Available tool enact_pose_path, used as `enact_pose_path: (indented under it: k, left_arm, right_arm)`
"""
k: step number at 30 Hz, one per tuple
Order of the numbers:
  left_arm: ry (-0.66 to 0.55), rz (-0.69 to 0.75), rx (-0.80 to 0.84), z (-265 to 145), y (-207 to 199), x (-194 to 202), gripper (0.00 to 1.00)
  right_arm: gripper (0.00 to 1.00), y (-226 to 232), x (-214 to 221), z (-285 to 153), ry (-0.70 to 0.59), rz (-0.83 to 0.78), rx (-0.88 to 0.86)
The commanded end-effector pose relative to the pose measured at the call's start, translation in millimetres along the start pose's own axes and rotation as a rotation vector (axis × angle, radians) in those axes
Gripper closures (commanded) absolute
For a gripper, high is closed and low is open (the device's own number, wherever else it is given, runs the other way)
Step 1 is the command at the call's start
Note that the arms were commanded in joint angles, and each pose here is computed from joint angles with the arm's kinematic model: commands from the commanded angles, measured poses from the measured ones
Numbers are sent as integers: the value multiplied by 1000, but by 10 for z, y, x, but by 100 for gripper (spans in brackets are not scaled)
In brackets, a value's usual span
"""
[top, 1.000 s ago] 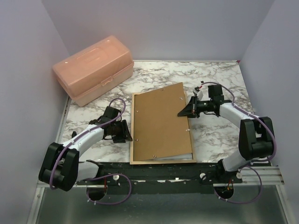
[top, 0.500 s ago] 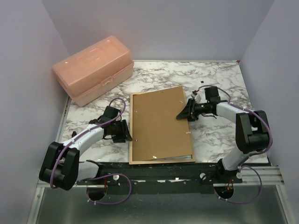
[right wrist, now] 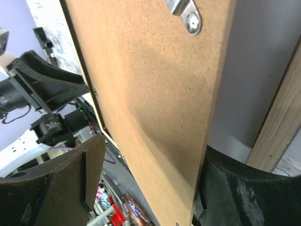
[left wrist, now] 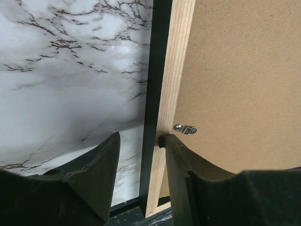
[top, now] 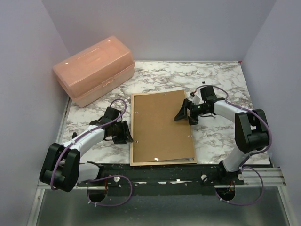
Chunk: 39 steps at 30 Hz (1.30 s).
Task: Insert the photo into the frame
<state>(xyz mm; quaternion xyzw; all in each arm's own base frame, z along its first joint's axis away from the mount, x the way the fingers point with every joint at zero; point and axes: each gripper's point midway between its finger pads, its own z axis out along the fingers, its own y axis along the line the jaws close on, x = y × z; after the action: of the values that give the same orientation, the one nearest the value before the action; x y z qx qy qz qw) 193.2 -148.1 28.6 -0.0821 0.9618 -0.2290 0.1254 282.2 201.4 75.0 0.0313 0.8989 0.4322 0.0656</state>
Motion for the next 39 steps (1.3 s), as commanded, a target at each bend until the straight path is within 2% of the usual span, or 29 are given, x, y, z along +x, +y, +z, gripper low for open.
enact_pose_path:
  k: [1, 9, 21, 36, 39]
  left_arm:
    - [-14, 17, -26, 42, 69, -37, 56]
    - [-15, 19, -27, 37, 70, -36, 55]
    - [-19, 21, -29, 27, 72, -36, 55]
    - [-29, 23, -34, 0, 72, -50, 52]
    - [-32, 23, -35, 0, 73, -56, 52]
  right_arm:
    - [24, -75, -33, 65, 4, -36, 108]
    - [8, -248, -82, 62, -56, -73, 342]
    - [4, -322, -94, 3, -109, -122, 553]
    - [1, -322, -151, -233, -189, -143, 697]
    - [0, -230, -169, -226, -209, -152, 654]
